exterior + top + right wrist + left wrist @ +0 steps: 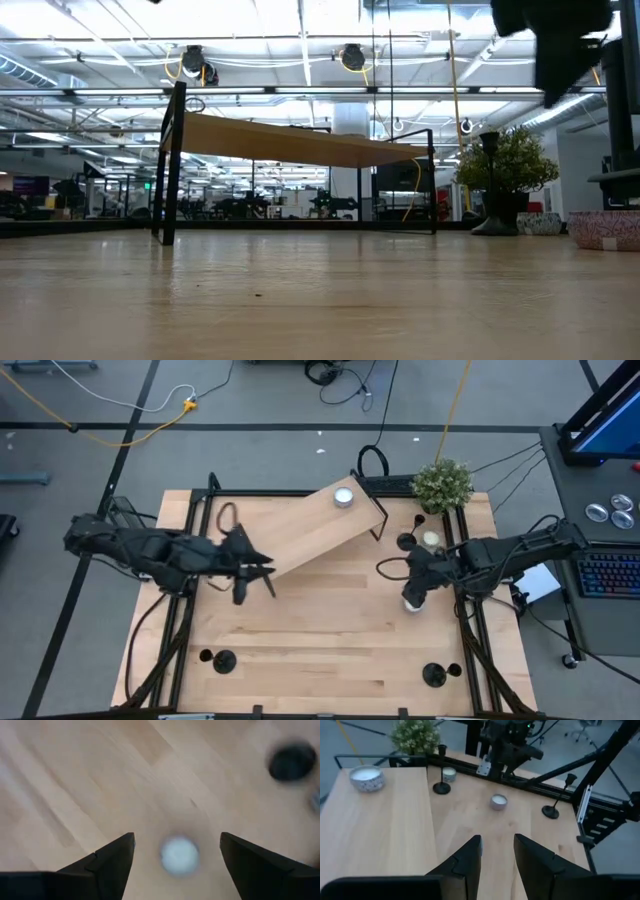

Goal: Pick & Place candle stick holders
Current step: Put the violet scented candle on the shelf

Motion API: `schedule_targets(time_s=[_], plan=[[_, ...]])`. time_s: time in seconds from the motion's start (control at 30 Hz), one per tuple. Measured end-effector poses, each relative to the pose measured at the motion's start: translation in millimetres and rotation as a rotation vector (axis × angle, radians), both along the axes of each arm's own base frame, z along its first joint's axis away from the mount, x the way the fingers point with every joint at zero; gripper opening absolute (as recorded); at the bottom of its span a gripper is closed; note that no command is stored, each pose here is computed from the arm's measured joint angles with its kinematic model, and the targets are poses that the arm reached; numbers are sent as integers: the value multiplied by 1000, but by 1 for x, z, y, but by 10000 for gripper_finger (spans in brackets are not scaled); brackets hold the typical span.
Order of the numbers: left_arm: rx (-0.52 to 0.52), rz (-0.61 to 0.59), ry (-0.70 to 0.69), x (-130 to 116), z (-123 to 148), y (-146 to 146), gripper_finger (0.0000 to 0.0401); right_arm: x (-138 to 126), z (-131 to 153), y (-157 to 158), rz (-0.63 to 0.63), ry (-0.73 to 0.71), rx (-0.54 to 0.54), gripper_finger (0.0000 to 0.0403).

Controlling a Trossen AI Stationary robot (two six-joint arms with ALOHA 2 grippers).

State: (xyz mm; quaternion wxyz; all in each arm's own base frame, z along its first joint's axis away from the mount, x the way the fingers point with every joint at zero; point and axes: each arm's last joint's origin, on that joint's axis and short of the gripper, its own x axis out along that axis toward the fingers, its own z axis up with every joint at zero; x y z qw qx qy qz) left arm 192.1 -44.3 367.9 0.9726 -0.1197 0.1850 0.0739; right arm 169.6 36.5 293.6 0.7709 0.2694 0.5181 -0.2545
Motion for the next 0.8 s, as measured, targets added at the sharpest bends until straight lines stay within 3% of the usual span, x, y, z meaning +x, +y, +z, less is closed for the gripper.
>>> schedule_targets(time_s=[0.23,0.8], plan=[[14,9,-101,-35,-10,-2,122,-18,-4,-1,-200,187,123,279],[-1,8,-179,-68,-60,1,122,-27,-5,-3,-474,269,153,279]])
